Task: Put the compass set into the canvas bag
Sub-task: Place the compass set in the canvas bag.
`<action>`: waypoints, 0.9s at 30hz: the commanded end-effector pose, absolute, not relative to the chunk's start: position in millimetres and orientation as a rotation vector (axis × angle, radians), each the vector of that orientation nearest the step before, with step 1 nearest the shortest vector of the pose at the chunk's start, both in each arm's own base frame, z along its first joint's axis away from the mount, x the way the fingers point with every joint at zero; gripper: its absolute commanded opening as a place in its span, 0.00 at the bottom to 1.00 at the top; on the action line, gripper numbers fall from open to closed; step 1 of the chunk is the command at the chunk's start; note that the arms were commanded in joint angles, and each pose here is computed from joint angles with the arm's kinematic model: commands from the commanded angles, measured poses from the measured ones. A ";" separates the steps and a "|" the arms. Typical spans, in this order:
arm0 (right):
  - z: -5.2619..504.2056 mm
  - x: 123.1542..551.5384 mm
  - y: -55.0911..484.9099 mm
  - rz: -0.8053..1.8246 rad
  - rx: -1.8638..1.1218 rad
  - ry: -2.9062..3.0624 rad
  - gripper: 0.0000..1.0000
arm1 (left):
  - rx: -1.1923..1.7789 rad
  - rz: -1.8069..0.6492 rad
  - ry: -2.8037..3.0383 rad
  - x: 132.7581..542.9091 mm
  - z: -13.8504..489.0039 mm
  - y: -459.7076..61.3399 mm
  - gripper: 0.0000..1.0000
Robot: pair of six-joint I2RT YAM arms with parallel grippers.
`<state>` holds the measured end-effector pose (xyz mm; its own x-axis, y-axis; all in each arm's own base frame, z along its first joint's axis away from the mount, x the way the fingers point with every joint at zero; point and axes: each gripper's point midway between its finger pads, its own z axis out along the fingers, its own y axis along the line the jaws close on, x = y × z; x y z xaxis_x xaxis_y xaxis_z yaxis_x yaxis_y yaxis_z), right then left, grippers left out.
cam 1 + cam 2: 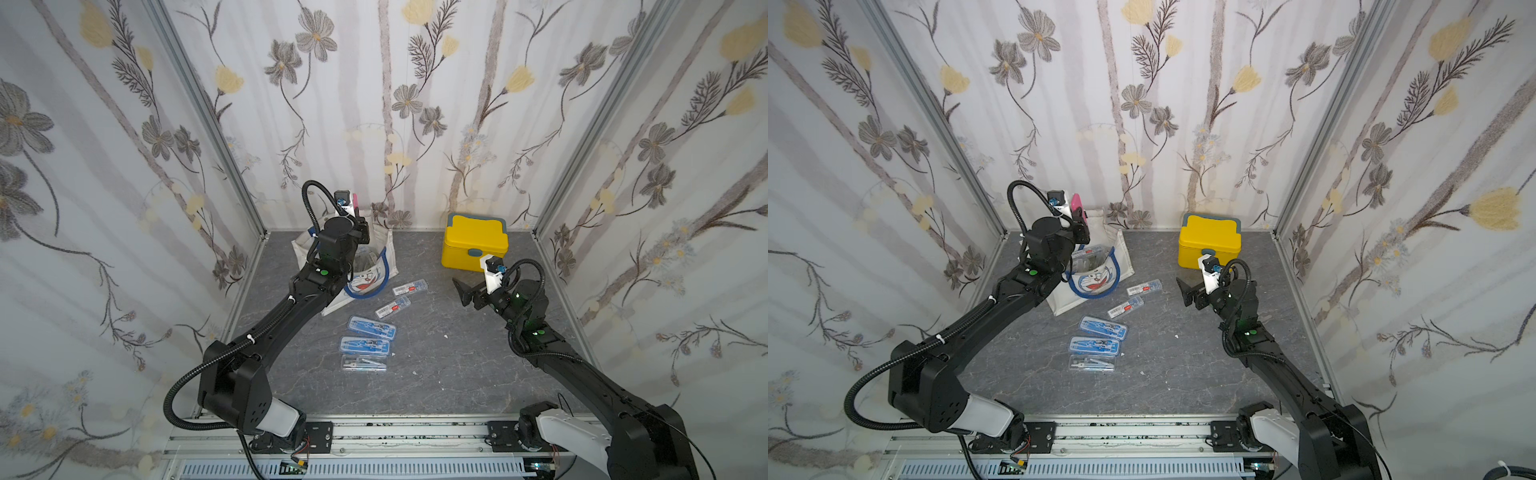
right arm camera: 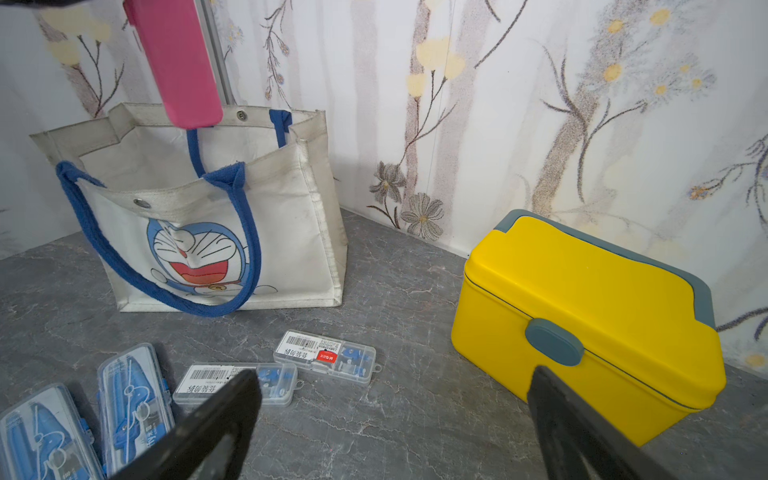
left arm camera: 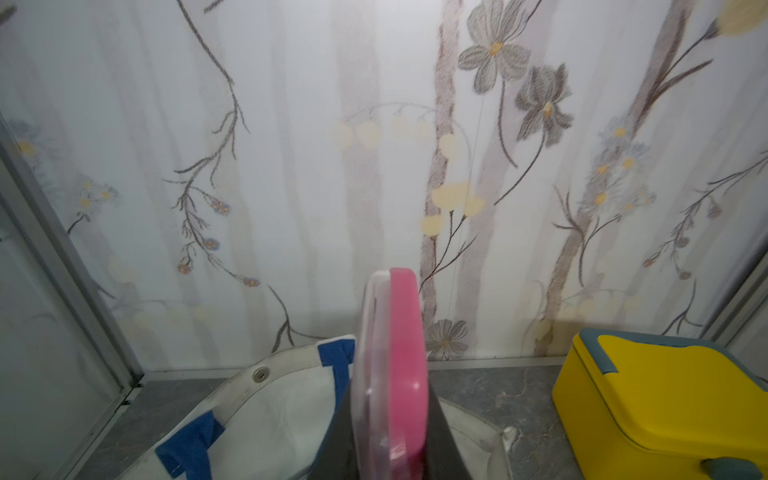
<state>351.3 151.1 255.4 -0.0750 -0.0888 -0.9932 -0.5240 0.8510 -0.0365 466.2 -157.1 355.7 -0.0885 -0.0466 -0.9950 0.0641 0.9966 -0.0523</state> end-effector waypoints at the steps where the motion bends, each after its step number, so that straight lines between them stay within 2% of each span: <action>1: 259.1 354.5 154.2 0.422 -0.464 1.644 0.99 | -0.014 0.007 1.774 474.4 316.4 -142.7 0.15; 5: 253.3 361.6 159.0 0.466 -0.442 1.709 0.99 | -0.003 0.071 1.896 487.0 268.3 -141.1 0.15; 14: 244.3 372.4 153.5 0.432 -0.393 1.746 0.99 | 0.011 0.082 2.021 504.7 224.5 -151.9 0.17; 27: 240.6 385.8 135.0 0.331 -0.287 1.826 1.00 | 0.013 0.025 2.024 506.1 224.6 -159.6 0.41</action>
